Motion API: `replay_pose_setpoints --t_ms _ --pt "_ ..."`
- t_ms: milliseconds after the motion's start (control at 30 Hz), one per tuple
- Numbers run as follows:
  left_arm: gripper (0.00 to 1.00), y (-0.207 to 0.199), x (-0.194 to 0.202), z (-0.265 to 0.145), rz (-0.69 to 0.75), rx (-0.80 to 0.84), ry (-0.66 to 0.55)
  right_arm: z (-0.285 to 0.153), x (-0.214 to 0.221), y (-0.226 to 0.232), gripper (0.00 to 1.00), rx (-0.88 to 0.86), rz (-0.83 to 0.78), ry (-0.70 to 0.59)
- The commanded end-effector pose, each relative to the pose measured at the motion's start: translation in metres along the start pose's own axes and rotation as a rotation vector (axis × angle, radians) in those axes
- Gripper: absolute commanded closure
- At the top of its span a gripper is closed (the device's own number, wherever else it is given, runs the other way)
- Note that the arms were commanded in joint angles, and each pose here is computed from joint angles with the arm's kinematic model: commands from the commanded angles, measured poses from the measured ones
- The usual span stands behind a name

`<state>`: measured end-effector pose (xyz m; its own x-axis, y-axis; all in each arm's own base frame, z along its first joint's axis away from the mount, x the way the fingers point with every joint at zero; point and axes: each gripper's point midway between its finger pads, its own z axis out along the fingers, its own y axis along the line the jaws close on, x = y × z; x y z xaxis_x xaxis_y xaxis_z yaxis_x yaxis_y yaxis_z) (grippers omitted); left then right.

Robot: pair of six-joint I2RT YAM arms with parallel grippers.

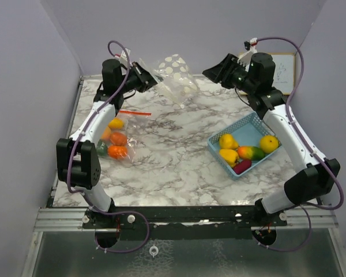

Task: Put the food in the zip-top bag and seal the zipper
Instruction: Open the zipper of the food storage bag.

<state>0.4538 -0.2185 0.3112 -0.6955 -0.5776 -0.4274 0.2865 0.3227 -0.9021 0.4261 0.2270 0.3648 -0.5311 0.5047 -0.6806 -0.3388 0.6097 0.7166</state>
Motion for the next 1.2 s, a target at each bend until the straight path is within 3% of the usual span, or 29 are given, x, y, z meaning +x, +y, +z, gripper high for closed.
replay_pose_setpoints --t_ms 0,200,400,867,1167 --pt "1.00 0.009 0.017 -0.020 0.178 -0.226 0.210 -0.020 0.008 -0.001 0.47 0.140 -0.461 0.035" --pt "1.00 0.027 0.020 -0.015 0.254 -0.395 0.321 0.000 0.069 0.051 0.40 0.018 -0.726 0.140" --pt "1.00 0.025 0.041 -0.007 0.290 -0.424 0.384 0.019 0.064 0.059 0.40 0.033 -0.732 0.098" --pt "1.00 0.018 0.060 0.008 0.312 -0.399 0.418 0.046 0.096 0.040 0.41 0.056 -0.749 0.190" --pt "1.00 0.005 0.063 0.016 0.325 -0.363 0.422 0.056 0.116 0.005 0.56 0.146 -0.755 0.251"
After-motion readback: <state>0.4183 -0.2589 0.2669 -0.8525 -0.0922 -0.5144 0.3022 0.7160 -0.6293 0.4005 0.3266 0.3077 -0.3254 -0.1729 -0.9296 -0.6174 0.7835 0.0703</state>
